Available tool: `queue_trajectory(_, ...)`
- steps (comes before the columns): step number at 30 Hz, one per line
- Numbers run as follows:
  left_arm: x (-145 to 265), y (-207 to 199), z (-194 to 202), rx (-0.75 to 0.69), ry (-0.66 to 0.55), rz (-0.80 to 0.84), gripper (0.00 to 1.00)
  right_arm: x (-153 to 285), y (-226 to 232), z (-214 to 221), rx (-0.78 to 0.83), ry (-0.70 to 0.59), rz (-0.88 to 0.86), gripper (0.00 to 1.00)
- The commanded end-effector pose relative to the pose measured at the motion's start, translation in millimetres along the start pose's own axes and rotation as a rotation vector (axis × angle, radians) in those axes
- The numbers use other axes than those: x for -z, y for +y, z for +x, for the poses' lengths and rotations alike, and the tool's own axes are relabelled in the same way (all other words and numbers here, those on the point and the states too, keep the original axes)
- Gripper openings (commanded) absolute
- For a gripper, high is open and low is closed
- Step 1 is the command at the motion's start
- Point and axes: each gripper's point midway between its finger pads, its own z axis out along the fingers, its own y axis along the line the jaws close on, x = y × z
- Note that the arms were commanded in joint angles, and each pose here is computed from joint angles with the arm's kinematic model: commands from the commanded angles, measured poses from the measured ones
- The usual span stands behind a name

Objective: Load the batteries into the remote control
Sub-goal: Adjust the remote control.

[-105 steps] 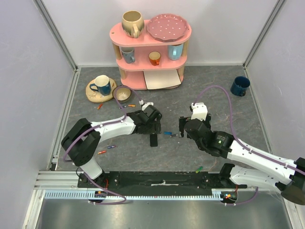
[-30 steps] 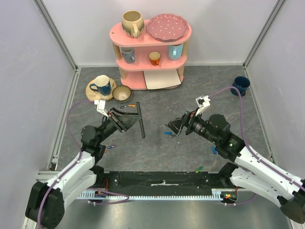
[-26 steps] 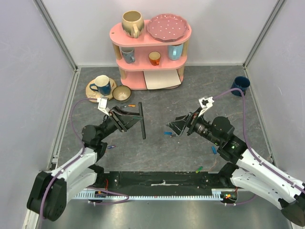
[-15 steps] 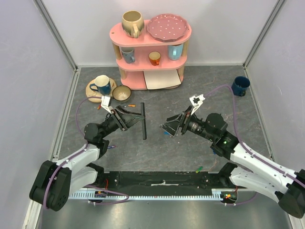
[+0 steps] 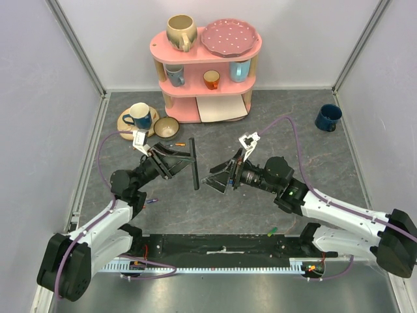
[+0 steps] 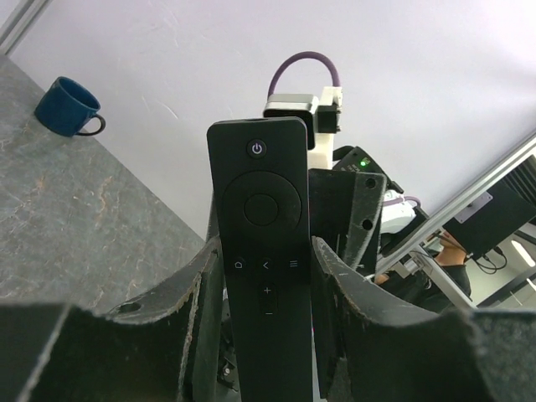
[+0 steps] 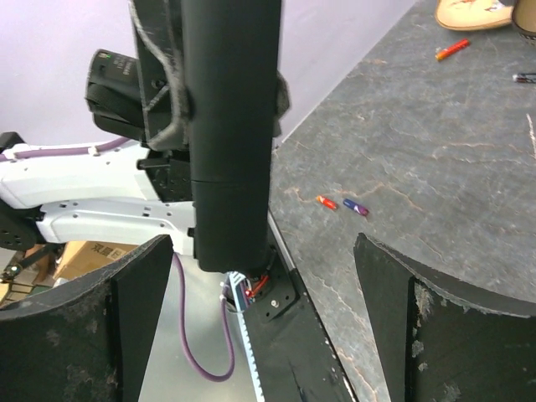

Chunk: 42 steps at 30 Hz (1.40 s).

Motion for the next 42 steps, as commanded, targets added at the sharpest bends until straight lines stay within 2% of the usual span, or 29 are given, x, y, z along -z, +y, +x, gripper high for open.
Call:
queue_trajectory(1, -4, -4, -10, -0.063, -0.032, 0.007, 0.02, -6, 30, -25, 0.021, -0.079, -0.098, 0.97)
queue_trajectory(15, -6, -8, -13, -0.053, -0.042, 0.017, 0.02, -28, 27, -10, 0.03, -0.022, -0.101, 0.9)
queue_trajectory(22, -5, -11, -11, -0.046, -0.04, 0.033, 0.02, -32, 36, -7, 0.006, -0.031, -0.175, 0.88)
queue_trajectory(42, -3, -21, -12, -0.019, -0.053, 0.078, 0.02, -31, 35, 7, -0.023, -0.001, -0.217, 0.71)
